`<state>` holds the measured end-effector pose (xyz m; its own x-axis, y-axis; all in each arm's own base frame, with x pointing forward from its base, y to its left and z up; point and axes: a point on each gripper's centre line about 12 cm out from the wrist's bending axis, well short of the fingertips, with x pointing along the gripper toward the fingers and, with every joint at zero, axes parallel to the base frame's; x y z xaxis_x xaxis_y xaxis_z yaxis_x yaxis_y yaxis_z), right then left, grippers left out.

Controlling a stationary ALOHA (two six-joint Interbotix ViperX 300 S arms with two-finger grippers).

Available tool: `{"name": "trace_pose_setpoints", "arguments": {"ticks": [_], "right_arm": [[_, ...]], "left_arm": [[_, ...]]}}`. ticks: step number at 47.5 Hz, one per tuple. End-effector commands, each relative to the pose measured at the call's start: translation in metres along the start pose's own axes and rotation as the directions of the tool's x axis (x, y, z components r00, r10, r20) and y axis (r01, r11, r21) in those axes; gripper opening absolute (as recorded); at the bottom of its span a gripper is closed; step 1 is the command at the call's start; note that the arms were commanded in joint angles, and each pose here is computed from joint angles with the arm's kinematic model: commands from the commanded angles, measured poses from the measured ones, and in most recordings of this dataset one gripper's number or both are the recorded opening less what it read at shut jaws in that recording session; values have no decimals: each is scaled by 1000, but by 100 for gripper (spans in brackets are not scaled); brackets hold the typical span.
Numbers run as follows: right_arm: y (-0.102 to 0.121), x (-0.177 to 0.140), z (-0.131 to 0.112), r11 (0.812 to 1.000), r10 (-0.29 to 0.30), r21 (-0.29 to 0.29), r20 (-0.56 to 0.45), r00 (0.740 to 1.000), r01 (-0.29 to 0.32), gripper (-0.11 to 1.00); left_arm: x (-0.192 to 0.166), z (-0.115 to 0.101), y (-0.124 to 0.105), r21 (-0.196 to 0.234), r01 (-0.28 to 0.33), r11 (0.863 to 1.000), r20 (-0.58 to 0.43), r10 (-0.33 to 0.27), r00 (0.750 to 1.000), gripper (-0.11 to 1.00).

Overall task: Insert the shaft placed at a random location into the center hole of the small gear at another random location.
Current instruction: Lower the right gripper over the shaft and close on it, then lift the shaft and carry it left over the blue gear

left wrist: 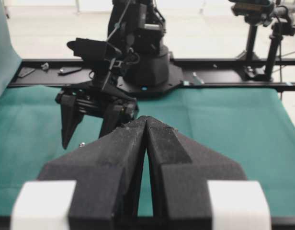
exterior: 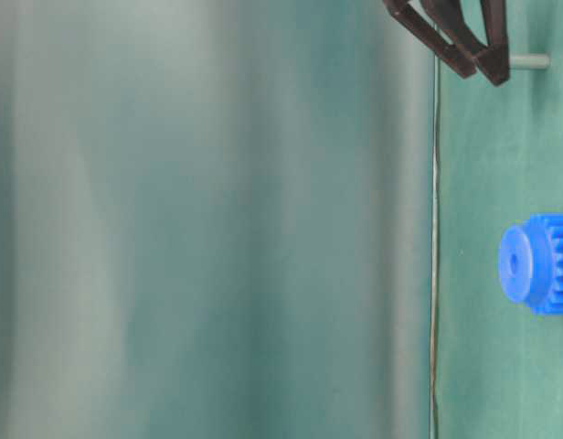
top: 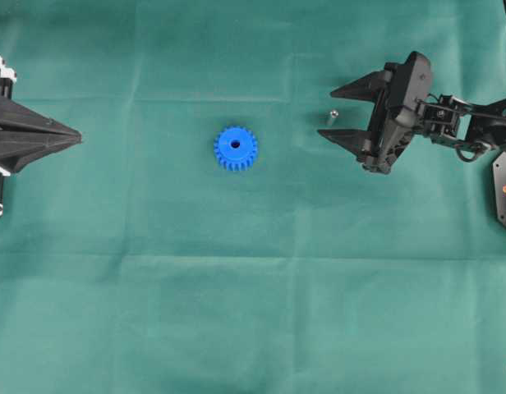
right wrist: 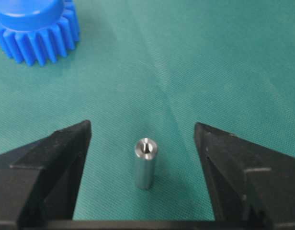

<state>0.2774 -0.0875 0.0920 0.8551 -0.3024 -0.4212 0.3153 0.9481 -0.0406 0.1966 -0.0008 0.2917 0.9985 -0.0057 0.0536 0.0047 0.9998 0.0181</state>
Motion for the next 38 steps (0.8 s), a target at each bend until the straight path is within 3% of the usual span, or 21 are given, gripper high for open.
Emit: {"name": "trace_pose_setpoints", "arguments": {"ticks": [1,7,16,18,31,38], "right_arm": [[-2,3,9,1000,-8,-1,38,999,8,83],[-1,2,7,1000,-7,-1,32,999,8,71],[-2,2,8,1000,-9,0,33,999,9,19],[-1,2,9,1000,-6,-3,35,999,7,13],[-1,3,10,1000,-5,-4,40,999,6,12],[-2,-3,28,1000,-3,-1,70,998,4,12]], "left_arm": [[3,6,0,3,2,1000,9,-2,1000,0],[3,4,0,0,2,1000,-3,-2,1000,0],[3,4,-1,-2,4,1000,-8,-4,1000,0],[3,4,0,-3,2,1000,-8,-2,1000,0],[3,3,0,-2,2,1000,-12,-2,1000,0],[3,2,0,-2,2,1000,-14,-2,1000,0]]}}
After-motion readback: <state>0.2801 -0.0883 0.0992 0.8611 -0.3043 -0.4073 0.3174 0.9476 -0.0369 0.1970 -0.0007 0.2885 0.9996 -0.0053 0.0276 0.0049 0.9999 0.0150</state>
